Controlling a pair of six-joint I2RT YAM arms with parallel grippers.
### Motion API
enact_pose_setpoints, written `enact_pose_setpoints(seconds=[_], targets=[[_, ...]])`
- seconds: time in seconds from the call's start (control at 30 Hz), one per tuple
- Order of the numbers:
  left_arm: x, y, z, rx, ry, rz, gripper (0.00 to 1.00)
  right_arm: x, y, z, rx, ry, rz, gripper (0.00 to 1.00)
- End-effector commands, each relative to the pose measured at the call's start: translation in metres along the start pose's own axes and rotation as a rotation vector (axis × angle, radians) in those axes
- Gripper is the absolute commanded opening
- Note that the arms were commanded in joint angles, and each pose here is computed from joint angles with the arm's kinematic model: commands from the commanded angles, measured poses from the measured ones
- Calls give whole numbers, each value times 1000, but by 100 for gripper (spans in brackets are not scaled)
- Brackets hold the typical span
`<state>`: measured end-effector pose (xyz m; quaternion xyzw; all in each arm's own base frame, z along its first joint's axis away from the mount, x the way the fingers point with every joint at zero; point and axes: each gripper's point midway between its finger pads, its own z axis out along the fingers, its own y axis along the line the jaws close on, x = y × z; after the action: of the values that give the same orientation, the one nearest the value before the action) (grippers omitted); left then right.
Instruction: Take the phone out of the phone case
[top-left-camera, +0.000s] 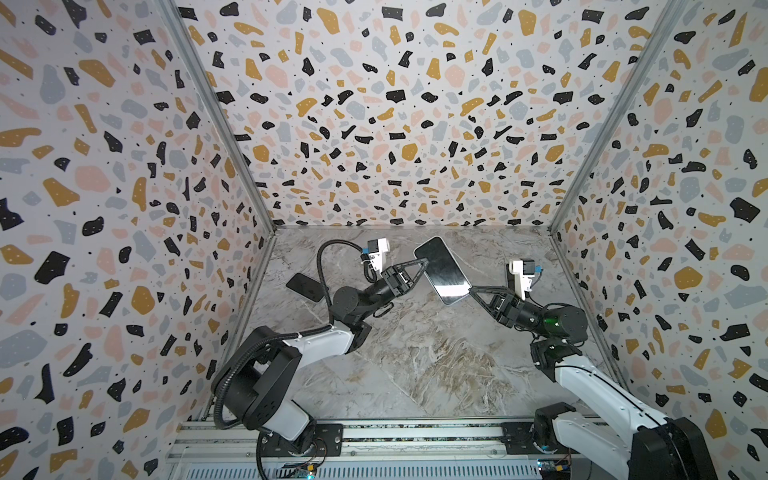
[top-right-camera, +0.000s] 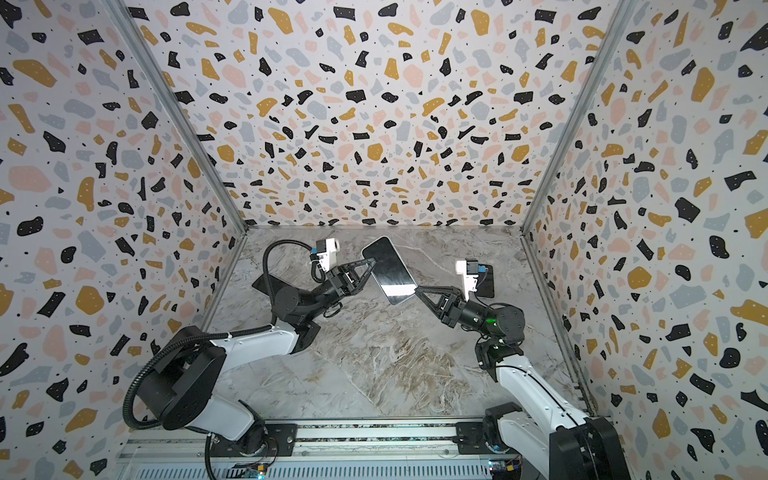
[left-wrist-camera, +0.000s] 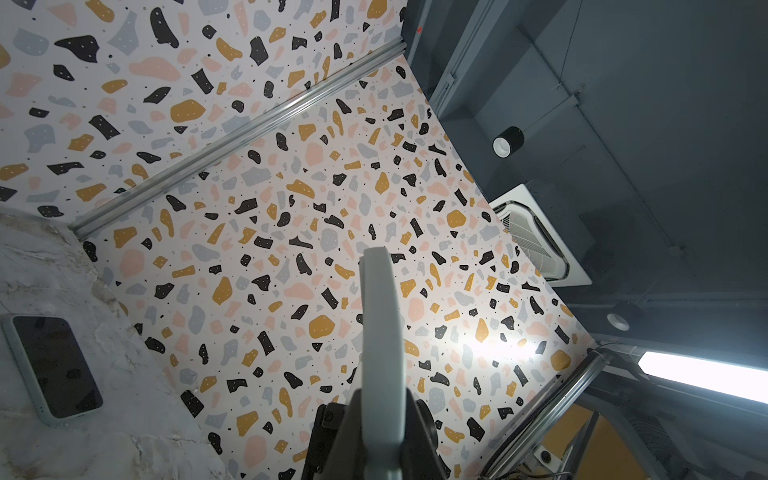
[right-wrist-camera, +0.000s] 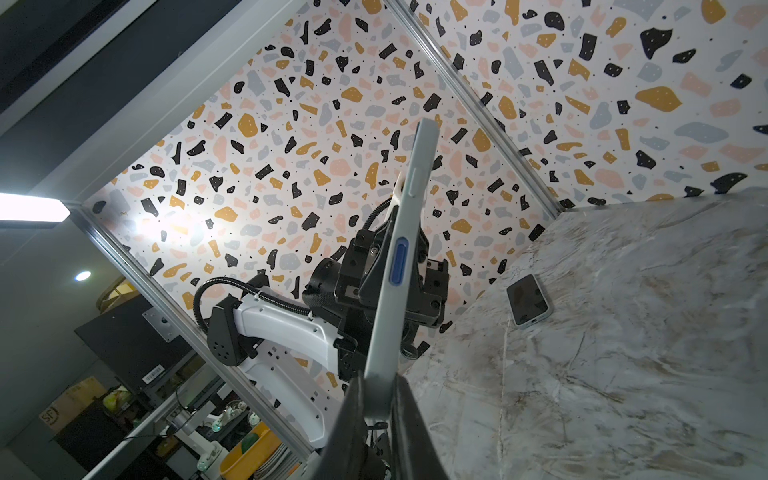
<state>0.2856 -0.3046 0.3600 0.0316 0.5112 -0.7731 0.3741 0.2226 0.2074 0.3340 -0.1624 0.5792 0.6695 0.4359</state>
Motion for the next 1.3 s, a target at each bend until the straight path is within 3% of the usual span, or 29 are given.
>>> enact_pose_setpoints(seconds=[0.0,0.1,0.8,1.27], targets=[[-12,-38,3,130,-47,68,0,-2,14,0,-47,-7,-55,7],[-13,-37,3,129,-51,62,0,-3,19,0,-74,-10,-63,0],[-8,-87,18,389,-10,-93,0,-8,24,13,-234,38,-194,0],[1,-93,31,418,33,-143,0,-10,20,18,-252,56,-222,0]])
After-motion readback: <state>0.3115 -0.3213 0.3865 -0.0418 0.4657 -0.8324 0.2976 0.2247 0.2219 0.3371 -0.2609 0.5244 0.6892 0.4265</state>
